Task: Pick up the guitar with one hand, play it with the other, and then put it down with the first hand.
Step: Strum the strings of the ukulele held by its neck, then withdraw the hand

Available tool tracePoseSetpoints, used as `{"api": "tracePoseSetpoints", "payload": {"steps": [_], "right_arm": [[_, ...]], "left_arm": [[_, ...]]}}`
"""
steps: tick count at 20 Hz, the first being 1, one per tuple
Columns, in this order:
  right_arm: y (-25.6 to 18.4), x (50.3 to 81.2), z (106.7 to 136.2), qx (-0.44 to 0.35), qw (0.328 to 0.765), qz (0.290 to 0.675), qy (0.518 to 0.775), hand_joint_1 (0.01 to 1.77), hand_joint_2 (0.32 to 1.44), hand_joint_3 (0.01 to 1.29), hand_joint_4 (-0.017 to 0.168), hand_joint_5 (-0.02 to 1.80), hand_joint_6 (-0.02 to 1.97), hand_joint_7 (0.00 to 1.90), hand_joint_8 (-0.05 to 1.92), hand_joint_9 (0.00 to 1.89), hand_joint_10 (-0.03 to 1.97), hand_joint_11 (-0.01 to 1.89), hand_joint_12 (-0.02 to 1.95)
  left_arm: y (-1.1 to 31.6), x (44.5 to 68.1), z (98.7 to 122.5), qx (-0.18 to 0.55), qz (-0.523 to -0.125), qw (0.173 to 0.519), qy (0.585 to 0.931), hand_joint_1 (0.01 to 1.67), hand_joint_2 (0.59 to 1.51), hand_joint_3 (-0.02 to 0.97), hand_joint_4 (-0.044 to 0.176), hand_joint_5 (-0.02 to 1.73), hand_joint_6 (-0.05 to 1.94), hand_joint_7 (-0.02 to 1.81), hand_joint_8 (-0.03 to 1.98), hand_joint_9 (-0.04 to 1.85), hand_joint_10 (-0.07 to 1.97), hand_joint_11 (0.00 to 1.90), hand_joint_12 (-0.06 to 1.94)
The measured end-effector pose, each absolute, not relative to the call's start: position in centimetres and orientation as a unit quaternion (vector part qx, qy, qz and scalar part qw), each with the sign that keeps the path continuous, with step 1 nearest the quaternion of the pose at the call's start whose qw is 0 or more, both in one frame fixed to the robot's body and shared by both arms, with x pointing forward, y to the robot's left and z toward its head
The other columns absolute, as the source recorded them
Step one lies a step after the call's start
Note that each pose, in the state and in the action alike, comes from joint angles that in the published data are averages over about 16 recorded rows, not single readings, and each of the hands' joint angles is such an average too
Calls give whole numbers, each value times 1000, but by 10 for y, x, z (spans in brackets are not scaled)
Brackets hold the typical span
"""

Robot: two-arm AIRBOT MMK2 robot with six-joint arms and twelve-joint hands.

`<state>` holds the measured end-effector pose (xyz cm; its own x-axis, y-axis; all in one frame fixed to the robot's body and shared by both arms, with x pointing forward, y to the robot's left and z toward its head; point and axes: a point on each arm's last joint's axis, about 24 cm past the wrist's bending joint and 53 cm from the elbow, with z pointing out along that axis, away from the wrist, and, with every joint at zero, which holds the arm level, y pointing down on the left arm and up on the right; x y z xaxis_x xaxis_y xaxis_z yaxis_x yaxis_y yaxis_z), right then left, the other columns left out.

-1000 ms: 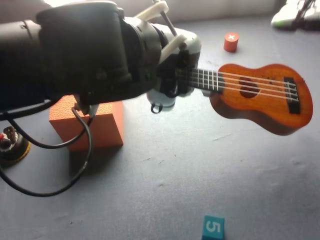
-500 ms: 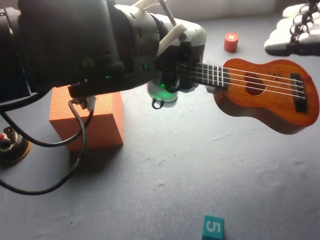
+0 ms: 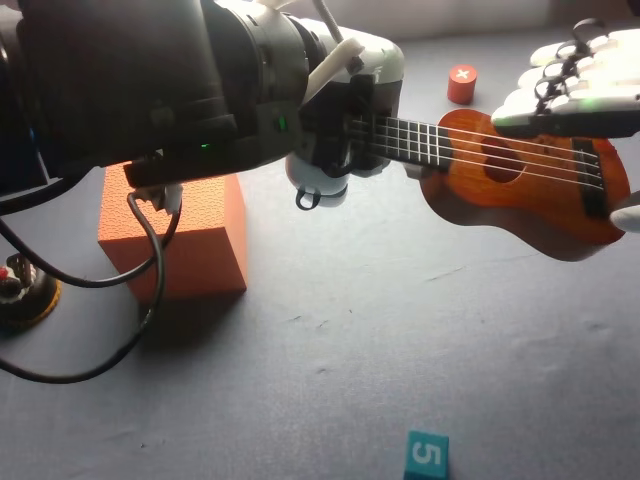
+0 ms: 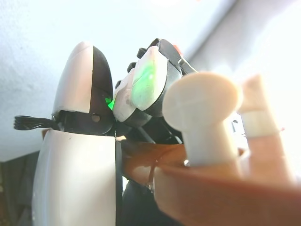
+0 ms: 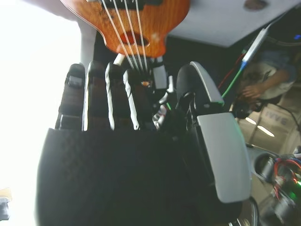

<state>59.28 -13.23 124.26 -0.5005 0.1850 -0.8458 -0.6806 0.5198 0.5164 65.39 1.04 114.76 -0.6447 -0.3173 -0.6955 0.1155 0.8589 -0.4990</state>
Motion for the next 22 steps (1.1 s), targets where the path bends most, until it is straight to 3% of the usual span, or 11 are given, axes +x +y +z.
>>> {"api": "tracePoseSetpoints", "payload": {"steps": [11,22], "right_arm": [[-126,588,1224,-176,456,449,748,586,1343,17,-3,116,26,117,-8,68,21,21,76],[-122,571,1229,-187,443,470,740,612,1334,17,-3,260,77,179,-13,101,21,21,173]], "left_arm": [[9,654,1150,-49,-259,421,868,1526,1061,14,-5,1316,1871,1339,1975,1420,1950,1484,1915],[9,654,1151,-46,-258,422,868,1526,1063,0,-5,1310,1858,1319,1971,1418,1950,1493,1914]]}}
